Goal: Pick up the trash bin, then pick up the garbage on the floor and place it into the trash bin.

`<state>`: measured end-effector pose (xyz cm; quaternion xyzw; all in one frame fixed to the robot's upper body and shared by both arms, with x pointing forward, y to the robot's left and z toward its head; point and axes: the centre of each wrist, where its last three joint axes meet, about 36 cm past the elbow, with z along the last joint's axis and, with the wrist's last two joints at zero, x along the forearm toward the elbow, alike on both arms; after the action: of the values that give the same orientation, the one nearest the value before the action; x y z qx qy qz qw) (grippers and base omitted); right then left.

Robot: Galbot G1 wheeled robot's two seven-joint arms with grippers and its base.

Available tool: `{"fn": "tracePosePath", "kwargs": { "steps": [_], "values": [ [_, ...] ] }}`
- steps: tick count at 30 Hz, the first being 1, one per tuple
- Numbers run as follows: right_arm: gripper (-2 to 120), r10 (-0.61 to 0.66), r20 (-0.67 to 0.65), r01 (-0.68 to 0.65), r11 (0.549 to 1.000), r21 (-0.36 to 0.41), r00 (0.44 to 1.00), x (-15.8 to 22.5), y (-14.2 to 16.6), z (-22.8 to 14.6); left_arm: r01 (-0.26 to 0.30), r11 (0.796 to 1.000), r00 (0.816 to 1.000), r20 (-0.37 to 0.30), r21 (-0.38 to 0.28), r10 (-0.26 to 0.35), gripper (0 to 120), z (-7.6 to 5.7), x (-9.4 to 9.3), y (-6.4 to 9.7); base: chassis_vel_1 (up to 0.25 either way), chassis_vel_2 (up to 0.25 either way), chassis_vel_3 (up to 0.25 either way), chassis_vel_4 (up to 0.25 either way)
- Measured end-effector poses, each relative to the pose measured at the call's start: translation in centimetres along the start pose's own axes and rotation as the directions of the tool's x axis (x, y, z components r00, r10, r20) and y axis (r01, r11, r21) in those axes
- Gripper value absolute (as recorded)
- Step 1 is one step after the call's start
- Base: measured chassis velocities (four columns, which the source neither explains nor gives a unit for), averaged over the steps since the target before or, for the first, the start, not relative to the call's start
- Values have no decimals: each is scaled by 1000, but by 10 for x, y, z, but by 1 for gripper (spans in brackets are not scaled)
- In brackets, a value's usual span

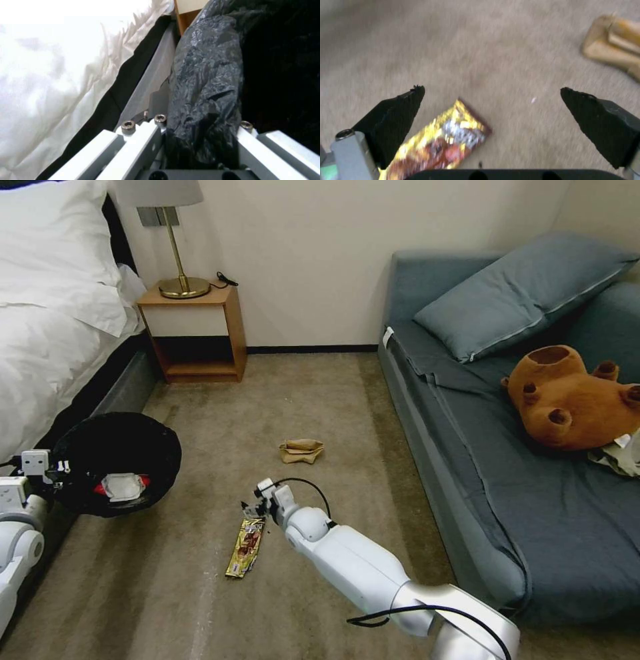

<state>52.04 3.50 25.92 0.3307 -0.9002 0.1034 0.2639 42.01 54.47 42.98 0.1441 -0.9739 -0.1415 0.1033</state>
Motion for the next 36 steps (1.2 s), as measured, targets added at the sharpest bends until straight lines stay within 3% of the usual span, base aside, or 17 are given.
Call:
{"fn": "tracePosePath", "kwargs": {
  "steps": [14,19,21,28,36],
  "values": [
    [100,-145,-118,153,986,64,982,0,28,22,2,999,1000,4,42,-2,3,-10,0,-16,0,0,0,0],
    [100,-184,-113,193,979,70,976,5,45,28,8,998,1000,13,57,-8,3,-18,-1,-22,0,0,0,0],
    [100,-240,-102,248,966,76,965,12,70,31,16,998,1000,22,68,-17,3,-25,-4,-26,0,0,0,0],
    [100,-314,-97,323,942,93,945,24,105,40,38,995,999,26,87,-41,3,-34,-6,-32,0,0,0,0],
    [100,-343,-84,351,928,125,936,26,114,48,44,994,998,29,100,-47,3,-40,-5,-34,0,0,0,0]
  ]
}}
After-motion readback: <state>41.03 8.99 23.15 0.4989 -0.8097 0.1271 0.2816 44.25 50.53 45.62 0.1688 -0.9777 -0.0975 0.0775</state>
